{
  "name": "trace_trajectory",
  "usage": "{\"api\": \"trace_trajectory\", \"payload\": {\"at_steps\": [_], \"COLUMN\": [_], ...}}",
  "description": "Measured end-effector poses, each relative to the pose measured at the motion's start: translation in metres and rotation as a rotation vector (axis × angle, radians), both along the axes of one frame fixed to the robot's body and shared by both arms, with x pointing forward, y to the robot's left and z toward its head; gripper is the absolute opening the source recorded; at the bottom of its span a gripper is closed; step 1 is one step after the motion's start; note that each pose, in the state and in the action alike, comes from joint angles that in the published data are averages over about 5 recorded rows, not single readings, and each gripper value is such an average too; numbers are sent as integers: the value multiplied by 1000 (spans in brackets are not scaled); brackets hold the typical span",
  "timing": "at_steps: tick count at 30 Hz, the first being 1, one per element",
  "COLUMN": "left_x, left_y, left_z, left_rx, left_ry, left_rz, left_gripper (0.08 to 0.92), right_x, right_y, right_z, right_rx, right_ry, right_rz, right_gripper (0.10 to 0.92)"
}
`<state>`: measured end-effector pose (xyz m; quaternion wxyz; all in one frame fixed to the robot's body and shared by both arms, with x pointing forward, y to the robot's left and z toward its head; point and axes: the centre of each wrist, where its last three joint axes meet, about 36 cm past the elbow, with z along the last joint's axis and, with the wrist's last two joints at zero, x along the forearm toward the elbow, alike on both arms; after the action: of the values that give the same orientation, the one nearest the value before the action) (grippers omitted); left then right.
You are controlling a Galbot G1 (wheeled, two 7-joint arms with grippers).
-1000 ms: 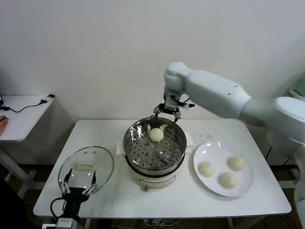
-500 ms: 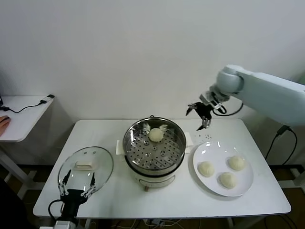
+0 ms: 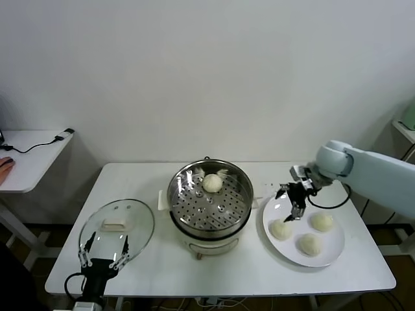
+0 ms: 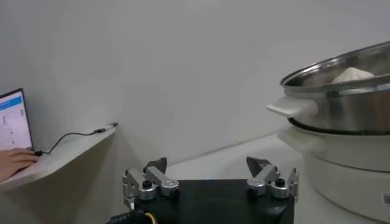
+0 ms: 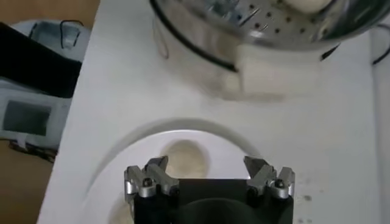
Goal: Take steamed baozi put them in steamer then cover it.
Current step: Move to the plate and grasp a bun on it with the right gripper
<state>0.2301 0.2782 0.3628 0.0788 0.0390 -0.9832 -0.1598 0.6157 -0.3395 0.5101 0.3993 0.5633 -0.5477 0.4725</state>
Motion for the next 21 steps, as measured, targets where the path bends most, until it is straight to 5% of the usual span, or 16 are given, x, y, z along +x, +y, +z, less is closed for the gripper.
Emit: {"api": "trace_trajectory", "payload": {"at_steps": [21], "left_x": [1], "left_y": [3], "left_z": [-6], "left_rx": [-2], "left_ry": [10], "left_rz": [9], "left_gripper": [823], "right_x": [2], "right_y": [9], "right_z": [-65], "right_rx": [-58], "right_ry": [23], "right_rz": [-45], "right_gripper": [791]}}
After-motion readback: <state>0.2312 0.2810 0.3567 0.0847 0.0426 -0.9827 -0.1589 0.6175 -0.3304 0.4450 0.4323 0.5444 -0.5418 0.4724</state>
